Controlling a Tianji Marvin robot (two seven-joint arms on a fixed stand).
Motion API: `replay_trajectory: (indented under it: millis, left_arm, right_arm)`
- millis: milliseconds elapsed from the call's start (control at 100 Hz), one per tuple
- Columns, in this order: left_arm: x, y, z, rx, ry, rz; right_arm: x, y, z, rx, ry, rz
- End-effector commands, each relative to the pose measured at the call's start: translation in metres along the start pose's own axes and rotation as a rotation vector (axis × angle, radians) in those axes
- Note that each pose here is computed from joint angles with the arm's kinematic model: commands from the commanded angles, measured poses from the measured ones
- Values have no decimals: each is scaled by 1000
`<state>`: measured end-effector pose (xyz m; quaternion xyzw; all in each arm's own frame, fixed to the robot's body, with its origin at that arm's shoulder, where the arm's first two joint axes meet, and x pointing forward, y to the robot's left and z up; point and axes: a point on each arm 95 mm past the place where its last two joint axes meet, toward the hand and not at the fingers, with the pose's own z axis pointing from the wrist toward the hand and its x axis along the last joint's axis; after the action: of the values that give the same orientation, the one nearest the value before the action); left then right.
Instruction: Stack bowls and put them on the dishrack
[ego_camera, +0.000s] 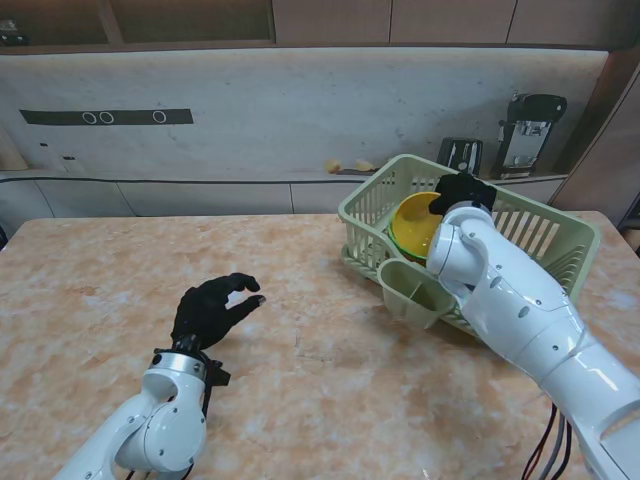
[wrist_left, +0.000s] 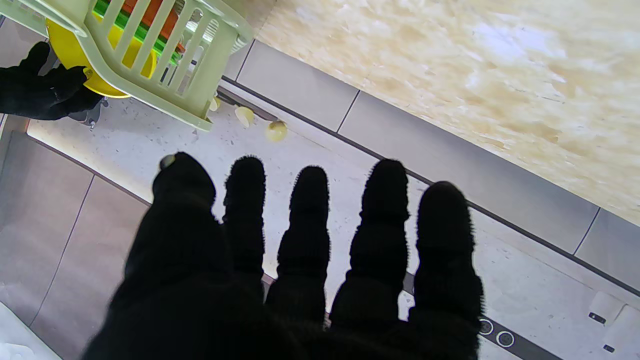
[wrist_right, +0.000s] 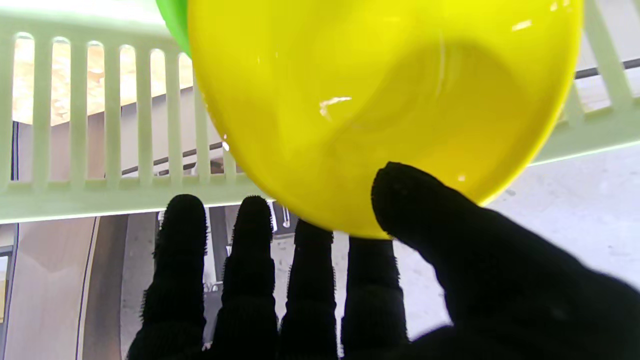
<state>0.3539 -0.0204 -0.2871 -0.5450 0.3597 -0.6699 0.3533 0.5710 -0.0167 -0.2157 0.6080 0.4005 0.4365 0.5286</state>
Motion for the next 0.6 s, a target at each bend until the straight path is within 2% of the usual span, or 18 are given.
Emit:
replay_trajectory:
  millis: [0,290,590]
  left_arm:
    - [3,1,-2,-10,4,-9]
    - [3,1,-2,-10,4,-9]
    - [3,1,-2,-10,6,-9]
  right_arm:
    - [2,-2,-2,12,15,-8]
    - [-1,2,-3,16,40,-45]
    - [-3,10,-6,-11,74,-90]
